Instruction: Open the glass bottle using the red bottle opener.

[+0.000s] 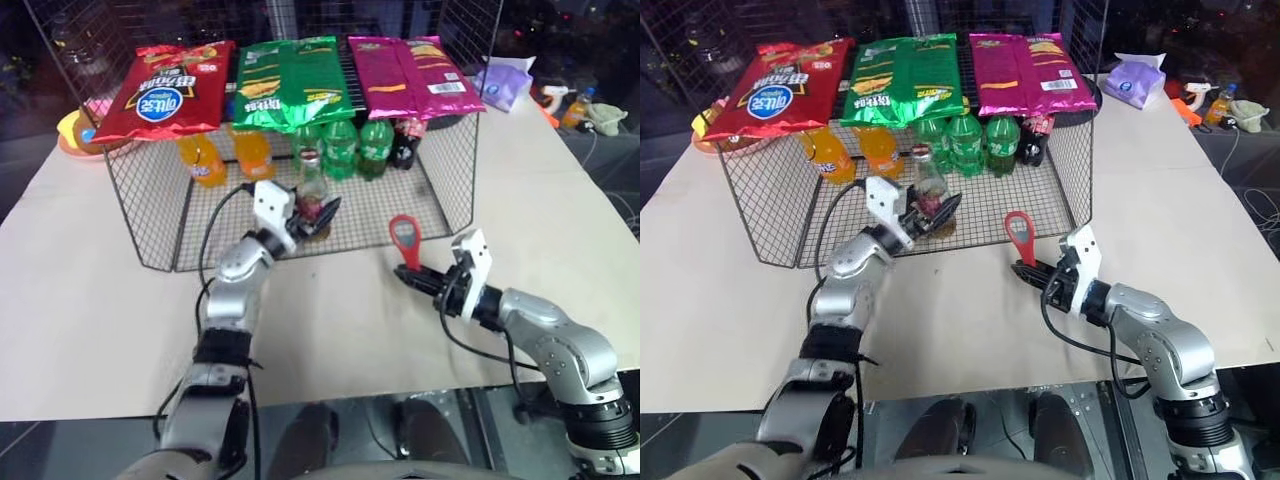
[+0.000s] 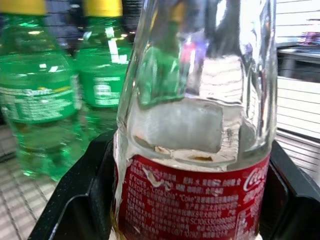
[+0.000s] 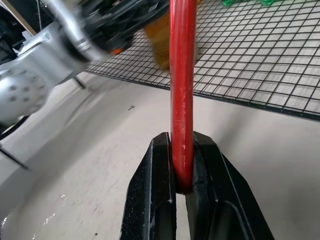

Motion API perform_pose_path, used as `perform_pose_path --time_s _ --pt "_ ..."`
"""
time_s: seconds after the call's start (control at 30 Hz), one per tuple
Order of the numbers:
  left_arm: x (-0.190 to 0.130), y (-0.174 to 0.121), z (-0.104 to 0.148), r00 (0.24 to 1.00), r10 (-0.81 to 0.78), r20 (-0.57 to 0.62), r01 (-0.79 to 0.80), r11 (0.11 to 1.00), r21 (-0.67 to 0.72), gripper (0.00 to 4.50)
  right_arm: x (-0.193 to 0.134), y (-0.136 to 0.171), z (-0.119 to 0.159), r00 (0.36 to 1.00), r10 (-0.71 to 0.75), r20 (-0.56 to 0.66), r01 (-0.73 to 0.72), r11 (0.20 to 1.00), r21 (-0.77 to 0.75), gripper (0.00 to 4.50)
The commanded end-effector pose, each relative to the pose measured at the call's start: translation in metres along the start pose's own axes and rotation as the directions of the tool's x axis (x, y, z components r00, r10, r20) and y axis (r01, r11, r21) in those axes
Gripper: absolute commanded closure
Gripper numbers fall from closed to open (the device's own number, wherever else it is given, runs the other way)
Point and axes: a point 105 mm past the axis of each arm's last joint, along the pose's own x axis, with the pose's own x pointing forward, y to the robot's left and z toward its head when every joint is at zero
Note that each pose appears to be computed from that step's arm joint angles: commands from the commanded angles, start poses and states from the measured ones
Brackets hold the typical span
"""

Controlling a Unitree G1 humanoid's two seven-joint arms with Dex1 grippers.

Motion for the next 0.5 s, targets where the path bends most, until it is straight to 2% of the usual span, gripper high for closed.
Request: perform_pose_path --time_s 0.03,0.23,0.5 --pt "-0.011 -0.03 0.036 0.988 -0.133 0.078 0.134 0.991 -0.004 1.69 -0.005 -0.002 0.018 0.998 -0.003 0.063 0.007 0.998 -0.065 4.5" --pt "-0.029 -0.047 0.028 0.991 -0.132 0.032 0.133 0.99 -0.04 1.69 -0.008 -0.01 0.025 0.996 -0.023 0.086 0.032 0.993 -0.115 4.5" --pt "-0.022 -0.046 0.014 0.997 -0.07 0.021 0.07 0.998 -0.006 1.69 -0.007 -0.014 0.027 0.995 -0.032 0.096 0.045 0.99 -0.133 4.5"
